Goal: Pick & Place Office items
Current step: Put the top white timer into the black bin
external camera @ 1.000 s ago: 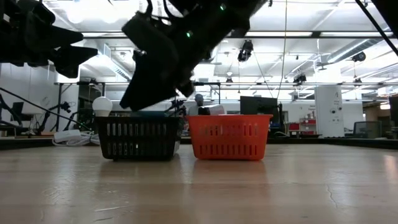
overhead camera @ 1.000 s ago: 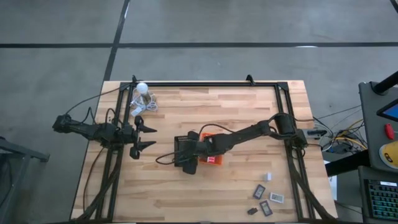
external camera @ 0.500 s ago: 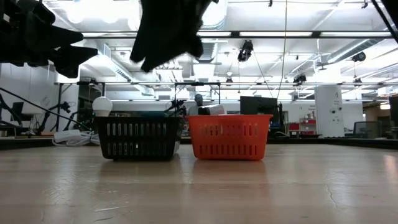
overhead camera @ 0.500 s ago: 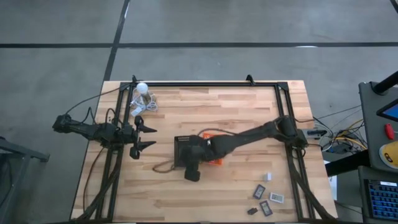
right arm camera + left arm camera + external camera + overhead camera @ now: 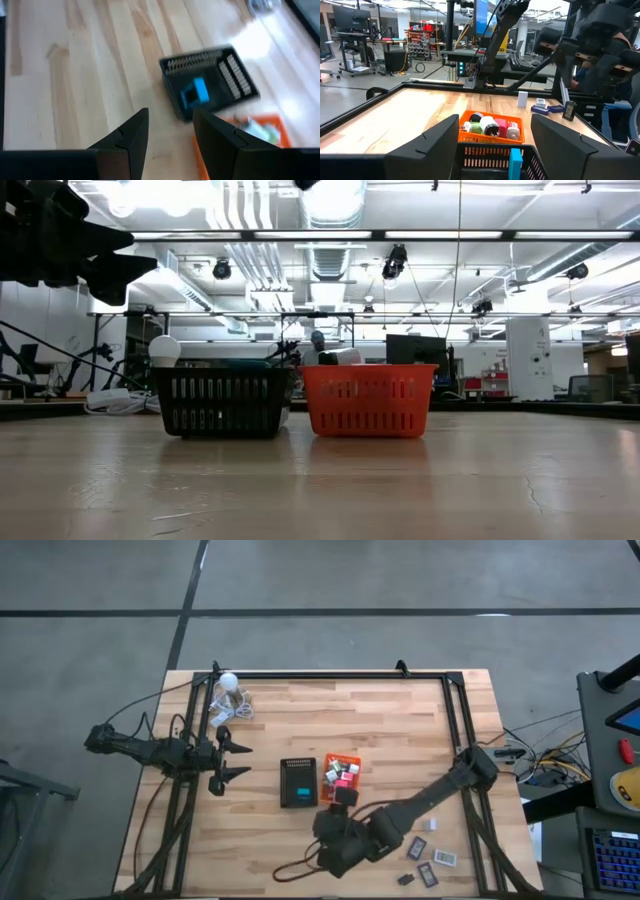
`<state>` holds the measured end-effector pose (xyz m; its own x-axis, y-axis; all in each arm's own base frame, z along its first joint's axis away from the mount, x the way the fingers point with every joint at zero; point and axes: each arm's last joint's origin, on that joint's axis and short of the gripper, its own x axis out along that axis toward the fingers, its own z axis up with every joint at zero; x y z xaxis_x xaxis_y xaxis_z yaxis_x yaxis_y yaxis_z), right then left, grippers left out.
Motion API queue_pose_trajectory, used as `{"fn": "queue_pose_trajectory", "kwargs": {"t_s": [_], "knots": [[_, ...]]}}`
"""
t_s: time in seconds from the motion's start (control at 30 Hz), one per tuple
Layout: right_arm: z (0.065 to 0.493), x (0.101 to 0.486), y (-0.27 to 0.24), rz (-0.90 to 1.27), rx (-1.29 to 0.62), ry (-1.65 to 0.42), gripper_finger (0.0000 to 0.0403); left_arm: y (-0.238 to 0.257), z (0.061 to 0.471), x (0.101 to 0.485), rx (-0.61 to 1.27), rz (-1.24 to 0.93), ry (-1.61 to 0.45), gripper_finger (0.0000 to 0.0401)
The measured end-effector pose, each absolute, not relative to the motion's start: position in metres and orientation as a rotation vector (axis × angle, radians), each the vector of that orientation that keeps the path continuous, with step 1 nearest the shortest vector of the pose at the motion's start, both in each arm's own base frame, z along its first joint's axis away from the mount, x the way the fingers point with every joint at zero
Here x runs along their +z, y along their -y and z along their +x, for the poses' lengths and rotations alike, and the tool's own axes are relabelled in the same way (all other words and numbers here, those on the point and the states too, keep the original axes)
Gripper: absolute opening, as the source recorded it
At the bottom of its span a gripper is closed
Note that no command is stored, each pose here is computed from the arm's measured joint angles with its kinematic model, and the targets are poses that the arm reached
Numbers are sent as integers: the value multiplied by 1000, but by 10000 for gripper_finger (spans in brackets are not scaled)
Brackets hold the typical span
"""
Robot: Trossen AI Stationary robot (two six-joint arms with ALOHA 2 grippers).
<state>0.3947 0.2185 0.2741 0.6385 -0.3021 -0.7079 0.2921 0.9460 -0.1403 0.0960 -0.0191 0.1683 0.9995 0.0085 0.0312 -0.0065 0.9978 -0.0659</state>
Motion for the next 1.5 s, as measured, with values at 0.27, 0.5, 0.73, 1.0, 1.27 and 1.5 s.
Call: {"fn": "queue_pose_trajectory", "kwargs": {"t_s": [0.27, 0.5, 0.73, 1.0, 1.27, 1.5], "knots": [[373, 271, -244, 115, -395, -805, 153, 19, 96, 168, 7, -66, 32, 253], [365, 259, -245, 125, -472, -785, 153, 19, 96, 168, 7, -66, 32, 253], [360, 253, -241, 79, -477, -815, 153, 19, 96, 168, 7, -66, 32, 253], [356, 257, -230, 144, -440, -742, 153, 19, 96, 168, 7, -66, 32, 252], [374, 240, -247, 113, -221, -521, 153, 19, 96, 168, 7, -65, 30, 252], [396, 229, -218, 63, 35, -404, 153, 19, 96, 168, 7, -65, 28, 252]]}}
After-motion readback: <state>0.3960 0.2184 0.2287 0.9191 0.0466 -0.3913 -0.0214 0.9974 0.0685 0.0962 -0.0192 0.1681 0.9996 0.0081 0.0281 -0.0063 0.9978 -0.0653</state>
